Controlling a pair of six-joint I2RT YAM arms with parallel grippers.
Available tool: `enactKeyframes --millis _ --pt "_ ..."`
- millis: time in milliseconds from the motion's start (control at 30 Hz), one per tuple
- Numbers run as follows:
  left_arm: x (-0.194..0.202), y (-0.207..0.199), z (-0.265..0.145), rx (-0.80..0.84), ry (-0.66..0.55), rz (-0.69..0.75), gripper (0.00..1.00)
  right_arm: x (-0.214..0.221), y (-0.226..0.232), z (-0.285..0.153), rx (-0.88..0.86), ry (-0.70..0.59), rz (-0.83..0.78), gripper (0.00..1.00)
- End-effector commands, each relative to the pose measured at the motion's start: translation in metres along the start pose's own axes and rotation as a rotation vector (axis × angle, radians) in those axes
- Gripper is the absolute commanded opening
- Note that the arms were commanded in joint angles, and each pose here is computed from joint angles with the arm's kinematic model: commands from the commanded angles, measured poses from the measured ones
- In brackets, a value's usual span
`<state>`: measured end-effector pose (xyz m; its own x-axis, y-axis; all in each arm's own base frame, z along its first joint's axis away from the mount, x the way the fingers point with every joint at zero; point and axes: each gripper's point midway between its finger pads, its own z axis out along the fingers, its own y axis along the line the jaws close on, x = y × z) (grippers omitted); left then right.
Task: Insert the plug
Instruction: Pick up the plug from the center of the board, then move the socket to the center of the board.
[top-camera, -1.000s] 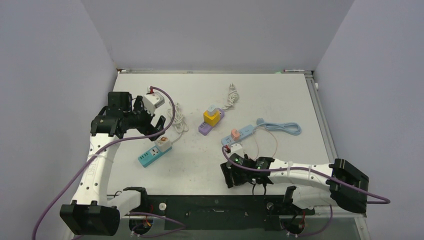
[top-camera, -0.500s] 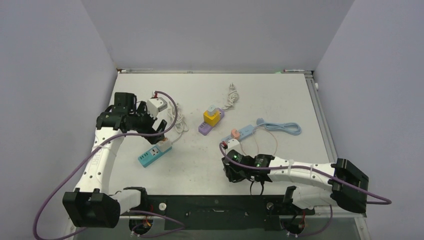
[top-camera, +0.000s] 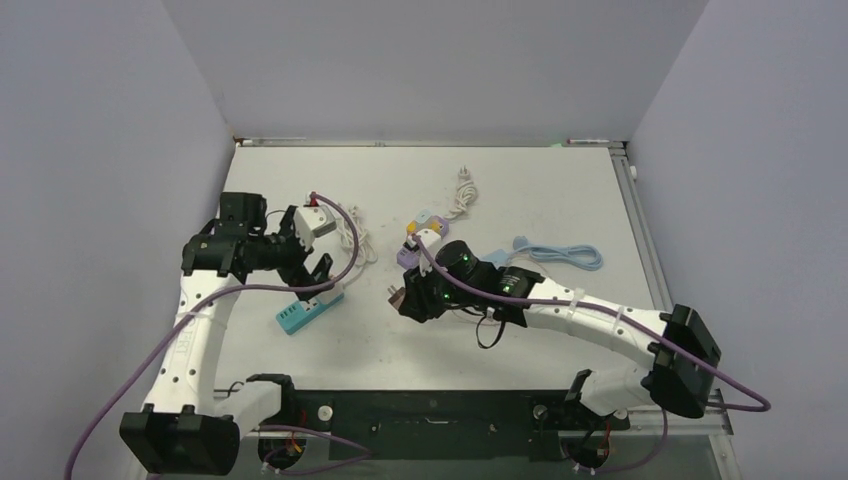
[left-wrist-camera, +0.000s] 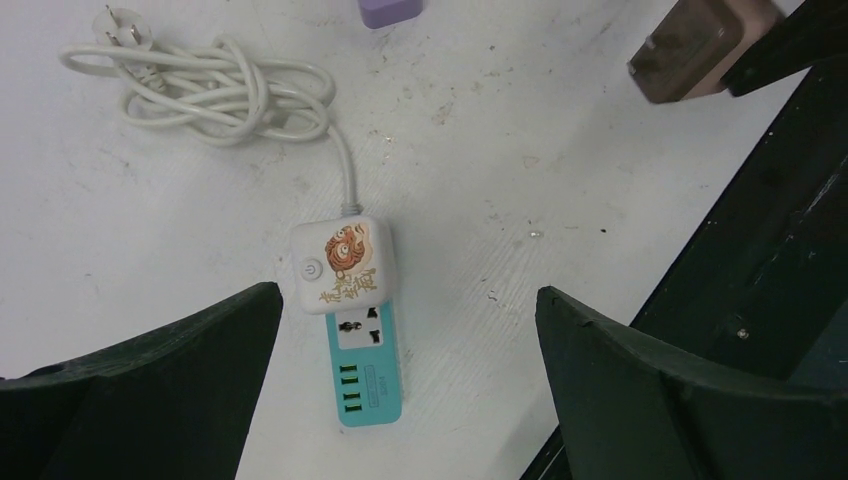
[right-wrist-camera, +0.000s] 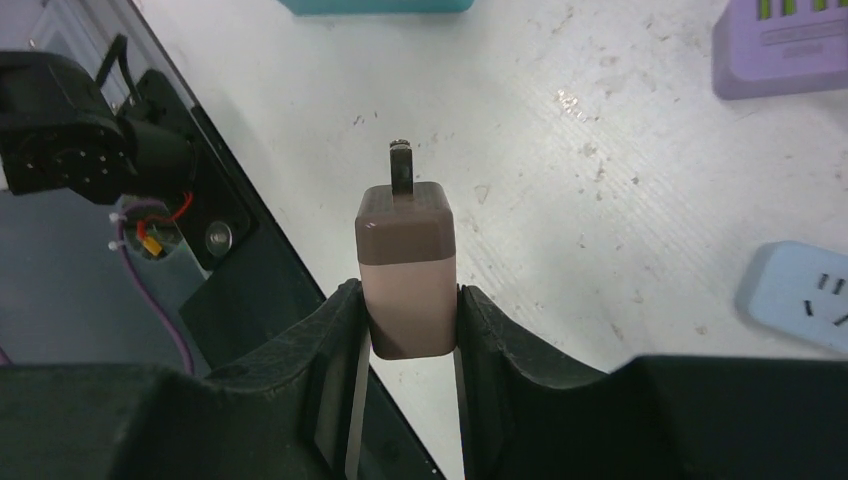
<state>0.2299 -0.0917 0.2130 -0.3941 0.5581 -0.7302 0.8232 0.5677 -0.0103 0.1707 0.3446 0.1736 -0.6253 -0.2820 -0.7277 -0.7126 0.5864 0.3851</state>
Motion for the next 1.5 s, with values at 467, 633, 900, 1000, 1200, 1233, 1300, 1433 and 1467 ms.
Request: enactKeyframes --millis 467,633,900,1000,1200,1233,1300,1433,1467 --pt "-0.020 -0.036 -0.004 0.266 -0.162 0.079 0.97 -0.032 0.038 0.039 -0.072 -0.065 -0.155 0.05" --pt "0.002 0.046 -0.007 -0.003 -0.067 -0.044 0.93 -0.013 0.011 0.060 0.108 -0.034 -0.178 0.05" --pt "0.074 0.054 0.008 0.115 0.076 -0.239 0.84 -0.003 0.003 0.062 0.138 -0.028 -0.174 0.05" --pt "0.078 0.067 0.026 0.068 0.097 -0.225 0.84 -0.001 0.001 0.059 0.138 -0.037 -0.160 0.05" --pt "0.078 0.077 0.051 0.119 0.121 -0.257 0.81 0.005 0.002 0.051 0.119 -0.072 -0.109 0.05" --pt "0.077 0.079 0.054 0.125 0.118 -0.262 0.81 0.006 0.001 0.050 0.120 -0.075 -0.101 0.05" --pt "0.082 0.079 0.060 0.132 0.137 -0.260 0.78 0.009 -0.001 0.047 0.126 -0.078 -0.090 0.05" --pt "0.100 0.078 0.071 0.159 0.219 -0.257 0.55 0.011 -0.008 0.041 0.144 -0.090 -0.073 0.05" --pt "0.102 0.078 0.072 0.165 0.225 -0.262 0.51 0.011 -0.009 0.040 0.145 -0.093 -0.069 0.05"
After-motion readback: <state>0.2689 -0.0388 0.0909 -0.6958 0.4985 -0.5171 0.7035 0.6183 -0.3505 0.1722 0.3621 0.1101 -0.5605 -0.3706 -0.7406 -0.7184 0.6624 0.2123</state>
